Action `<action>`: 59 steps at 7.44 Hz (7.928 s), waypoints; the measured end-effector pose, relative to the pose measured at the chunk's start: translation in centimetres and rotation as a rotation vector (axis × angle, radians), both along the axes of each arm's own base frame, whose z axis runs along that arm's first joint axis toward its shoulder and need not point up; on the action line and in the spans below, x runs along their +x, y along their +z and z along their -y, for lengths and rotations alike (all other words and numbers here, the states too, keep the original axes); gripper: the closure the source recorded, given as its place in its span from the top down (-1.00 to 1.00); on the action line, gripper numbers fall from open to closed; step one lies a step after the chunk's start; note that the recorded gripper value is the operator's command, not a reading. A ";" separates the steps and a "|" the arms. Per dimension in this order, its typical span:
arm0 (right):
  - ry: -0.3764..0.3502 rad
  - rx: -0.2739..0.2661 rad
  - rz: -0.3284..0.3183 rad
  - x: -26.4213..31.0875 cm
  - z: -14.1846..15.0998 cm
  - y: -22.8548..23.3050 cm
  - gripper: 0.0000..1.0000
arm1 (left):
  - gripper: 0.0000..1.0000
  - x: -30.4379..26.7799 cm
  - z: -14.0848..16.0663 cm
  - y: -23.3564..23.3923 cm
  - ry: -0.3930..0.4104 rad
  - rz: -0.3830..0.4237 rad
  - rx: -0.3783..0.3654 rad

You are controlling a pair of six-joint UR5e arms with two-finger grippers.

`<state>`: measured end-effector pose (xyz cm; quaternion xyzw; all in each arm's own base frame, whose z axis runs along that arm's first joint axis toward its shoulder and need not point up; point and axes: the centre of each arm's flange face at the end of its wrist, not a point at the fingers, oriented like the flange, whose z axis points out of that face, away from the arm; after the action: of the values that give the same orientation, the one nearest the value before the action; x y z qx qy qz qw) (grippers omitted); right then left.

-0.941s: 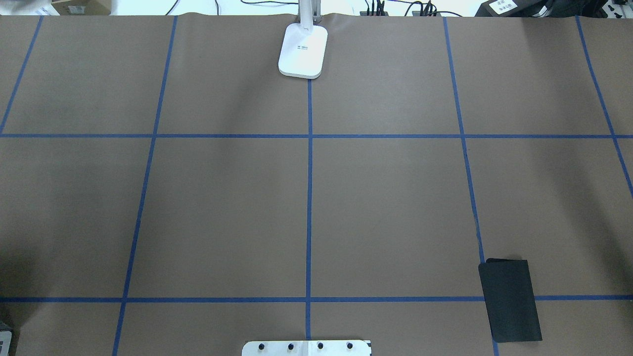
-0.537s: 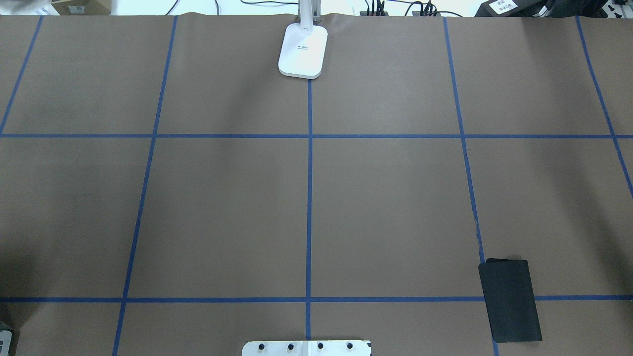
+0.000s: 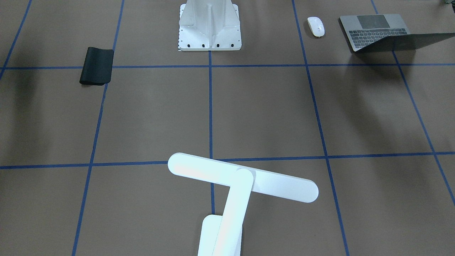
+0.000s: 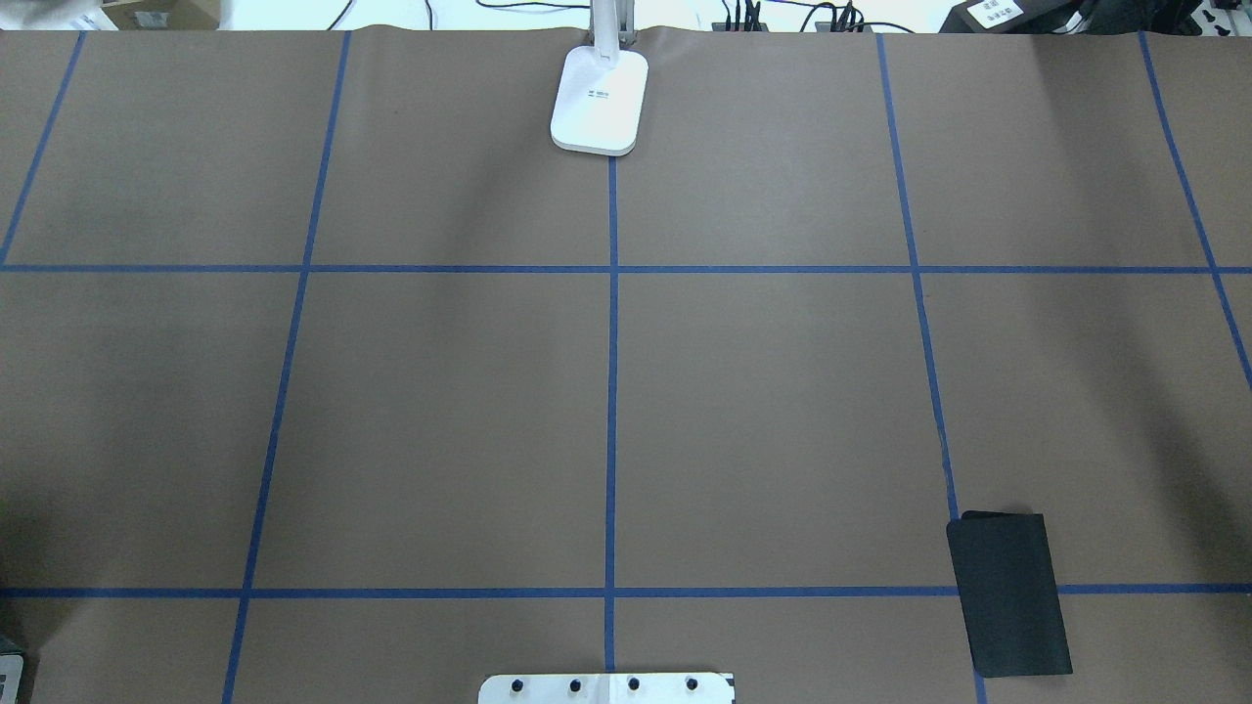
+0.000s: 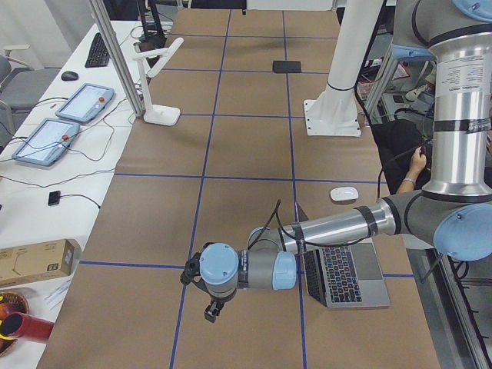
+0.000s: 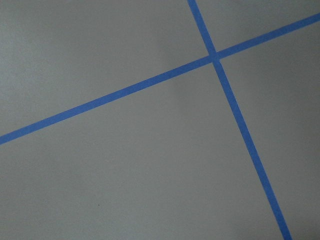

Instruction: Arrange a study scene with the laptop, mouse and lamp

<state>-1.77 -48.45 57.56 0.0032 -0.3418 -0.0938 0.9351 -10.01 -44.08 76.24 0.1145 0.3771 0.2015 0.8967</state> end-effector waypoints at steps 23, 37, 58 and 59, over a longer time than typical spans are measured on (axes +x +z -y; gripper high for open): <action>-0.061 0.017 0.001 -3.0 0.2 -0.1 1.00 | 0.99 7.7 -10.4 -14.8 0.551 -0.115 0.105; -0.058 0.034 0.001 -3.4 2.0 -1.0 1.00 | 0.16 16.1 -13.2 -16.0 0.941 -0.209 0.261; -0.100 0.027 0.005 -5.8 2.3 -0.8 1.00 | -0.85 12.9 -11.4 -20.5 0.823 -0.199 0.288; -0.100 0.029 0.006 -5.8 2.4 -0.9 1.00 | -0.84 12.5 -10.3 -21.0 0.806 -0.192 0.308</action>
<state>-7.58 -50.85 56.67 0.0000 -0.3429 -0.1455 0.9280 2.47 -33.74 55.26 0.1087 0.4388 0.5774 0.6799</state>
